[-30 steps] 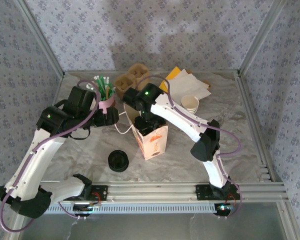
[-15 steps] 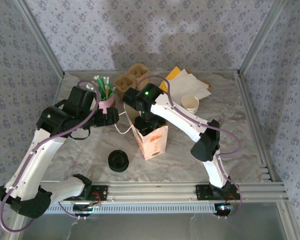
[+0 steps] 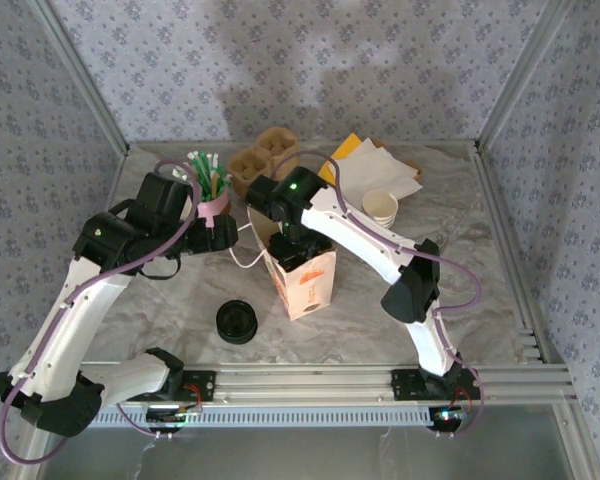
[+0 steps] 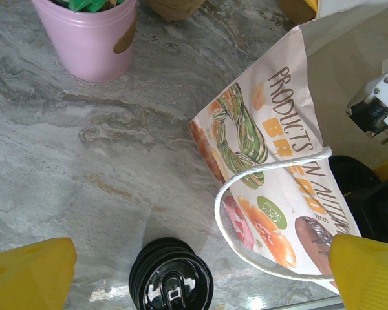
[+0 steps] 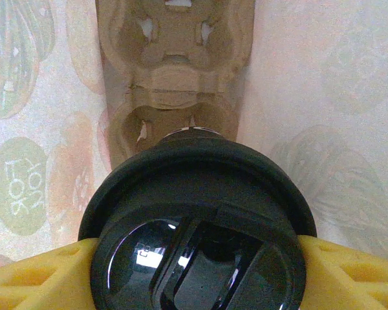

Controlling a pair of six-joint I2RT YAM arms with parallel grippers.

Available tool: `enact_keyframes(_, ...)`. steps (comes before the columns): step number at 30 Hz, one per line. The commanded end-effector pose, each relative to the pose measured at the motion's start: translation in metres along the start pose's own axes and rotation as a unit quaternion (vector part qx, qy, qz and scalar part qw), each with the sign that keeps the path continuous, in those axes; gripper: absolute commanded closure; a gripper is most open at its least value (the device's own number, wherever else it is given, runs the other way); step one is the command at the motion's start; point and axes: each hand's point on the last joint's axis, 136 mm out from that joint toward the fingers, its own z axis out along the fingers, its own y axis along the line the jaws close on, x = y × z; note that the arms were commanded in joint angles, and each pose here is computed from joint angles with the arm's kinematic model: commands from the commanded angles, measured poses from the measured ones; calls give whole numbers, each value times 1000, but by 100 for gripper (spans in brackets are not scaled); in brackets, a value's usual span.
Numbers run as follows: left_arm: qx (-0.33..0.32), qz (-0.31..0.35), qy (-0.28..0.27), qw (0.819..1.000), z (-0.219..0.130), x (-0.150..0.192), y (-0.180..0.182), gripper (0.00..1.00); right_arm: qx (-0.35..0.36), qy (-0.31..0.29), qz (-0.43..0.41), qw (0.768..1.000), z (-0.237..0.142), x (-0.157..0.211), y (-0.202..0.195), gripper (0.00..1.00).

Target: Pack the takeout coffee

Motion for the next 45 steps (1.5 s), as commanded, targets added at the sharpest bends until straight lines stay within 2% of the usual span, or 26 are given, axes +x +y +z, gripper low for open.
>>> enact_keyframes(1,7,9,-15,1000,-9,-6,-4,0,36,69,-2,997,-9,39,-22,29)
enact_keyframes(45,10,13,-13,1000,-9,-8,-8,0,-3,37,-13,999,-8,33,-9,29)
